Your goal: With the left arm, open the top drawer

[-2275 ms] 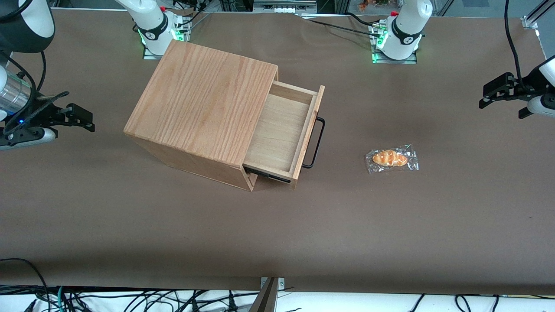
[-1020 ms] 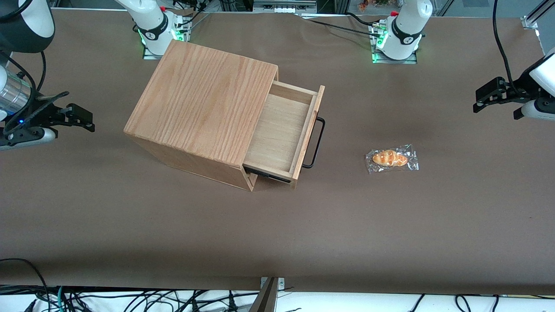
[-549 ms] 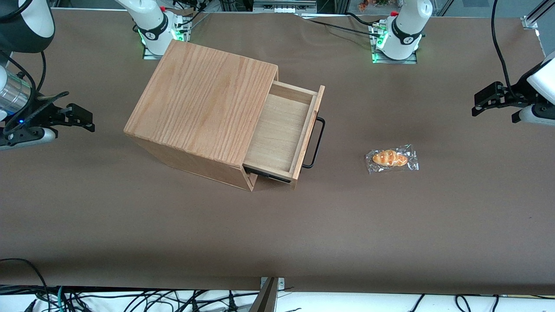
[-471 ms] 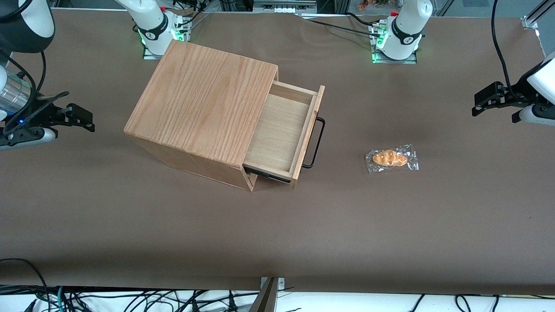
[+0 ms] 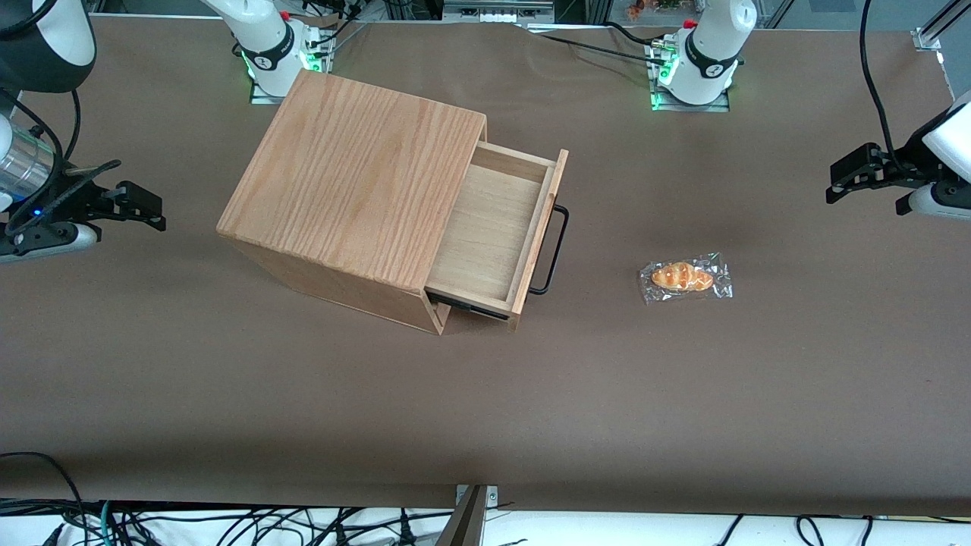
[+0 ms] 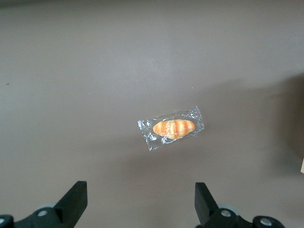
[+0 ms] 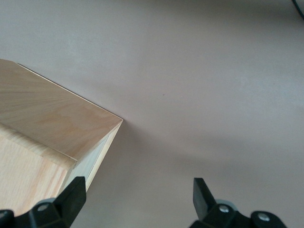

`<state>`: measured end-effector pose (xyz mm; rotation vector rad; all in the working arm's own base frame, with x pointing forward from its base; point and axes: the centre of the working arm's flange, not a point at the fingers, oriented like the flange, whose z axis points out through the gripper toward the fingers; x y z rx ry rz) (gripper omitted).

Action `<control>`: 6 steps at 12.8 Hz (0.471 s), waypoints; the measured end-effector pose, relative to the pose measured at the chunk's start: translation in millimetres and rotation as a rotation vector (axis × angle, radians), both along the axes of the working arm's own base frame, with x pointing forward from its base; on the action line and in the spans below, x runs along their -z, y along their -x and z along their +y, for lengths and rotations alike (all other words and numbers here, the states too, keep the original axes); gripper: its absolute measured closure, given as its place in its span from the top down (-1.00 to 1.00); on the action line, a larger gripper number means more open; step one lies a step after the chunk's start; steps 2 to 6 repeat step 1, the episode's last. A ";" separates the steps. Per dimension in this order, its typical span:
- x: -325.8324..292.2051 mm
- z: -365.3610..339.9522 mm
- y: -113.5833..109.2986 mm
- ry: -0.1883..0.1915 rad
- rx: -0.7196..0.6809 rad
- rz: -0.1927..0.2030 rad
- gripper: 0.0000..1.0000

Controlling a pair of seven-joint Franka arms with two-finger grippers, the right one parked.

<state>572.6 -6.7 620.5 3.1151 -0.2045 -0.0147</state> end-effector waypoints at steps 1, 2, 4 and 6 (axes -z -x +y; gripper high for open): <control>0.0 0.6 0.0 0.000 -0.001 0.000 1.00; 0.0 0.6 0.0 0.000 -0.001 0.000 1.00; 0.0 0.6 0.0 0.000 -0.001 0.000 1.00; 0.0 0.6 0.0 0.000 -0.001 0.000 1.00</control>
